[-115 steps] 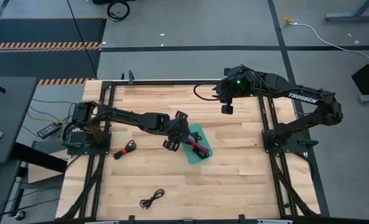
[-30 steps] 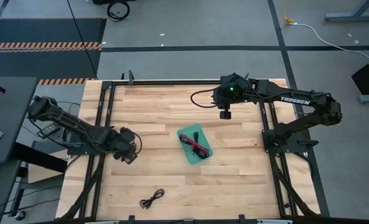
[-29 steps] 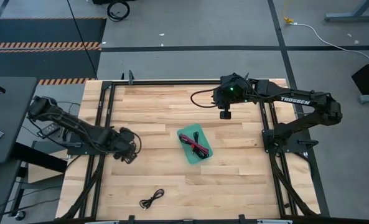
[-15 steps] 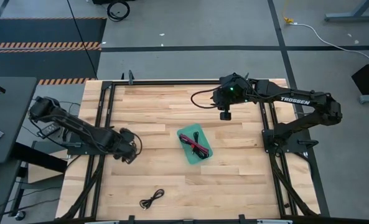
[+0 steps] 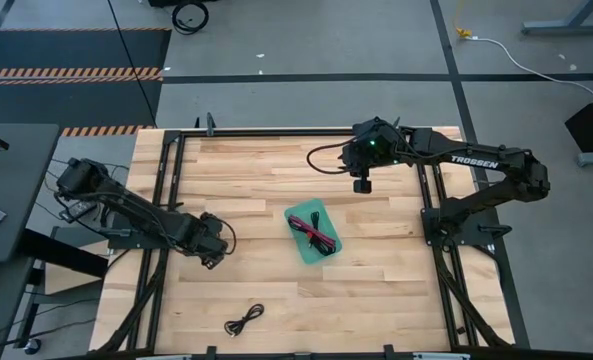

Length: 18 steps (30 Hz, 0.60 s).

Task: Pick and place USB-C Cables
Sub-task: Put the top black charger cable into the green bin

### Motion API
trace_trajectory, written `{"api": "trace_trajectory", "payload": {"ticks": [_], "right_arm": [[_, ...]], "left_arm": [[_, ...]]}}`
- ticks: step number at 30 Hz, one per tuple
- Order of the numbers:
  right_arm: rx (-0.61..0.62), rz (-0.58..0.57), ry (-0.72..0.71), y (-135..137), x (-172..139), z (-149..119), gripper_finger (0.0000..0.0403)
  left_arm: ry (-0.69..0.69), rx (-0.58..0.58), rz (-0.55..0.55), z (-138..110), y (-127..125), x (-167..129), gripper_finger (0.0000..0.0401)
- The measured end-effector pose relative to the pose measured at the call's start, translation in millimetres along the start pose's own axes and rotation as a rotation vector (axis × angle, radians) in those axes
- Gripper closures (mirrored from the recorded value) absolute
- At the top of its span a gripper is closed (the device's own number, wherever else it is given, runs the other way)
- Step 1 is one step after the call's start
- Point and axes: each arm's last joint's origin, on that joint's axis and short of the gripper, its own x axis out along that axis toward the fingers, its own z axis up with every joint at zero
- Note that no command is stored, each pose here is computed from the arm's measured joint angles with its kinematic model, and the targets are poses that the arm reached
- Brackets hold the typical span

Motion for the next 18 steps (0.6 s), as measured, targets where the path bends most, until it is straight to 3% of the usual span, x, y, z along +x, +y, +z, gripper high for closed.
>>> {"api": "trace_trajectory", "payload": {"ticks": [8, 15, 18], "right_arm": [[0.005, 0.003, 0.006, 0, 0, -1, 0.0273], [0.005, 0.003, 0.006, 0, 0, -1, 0.0273], [0.005, 0.003, 0.006, 0, 0, -1, 0.0273]], "left_arm": [[0.036, 0.043, 0.069, 1, -6, 14, 0.0259], [0.038, 0.041, 0.058, 4, -6, 15, 0.0312], [0.050, 0.050, 0.048, 7, -5, 16, 0.0315]]}}
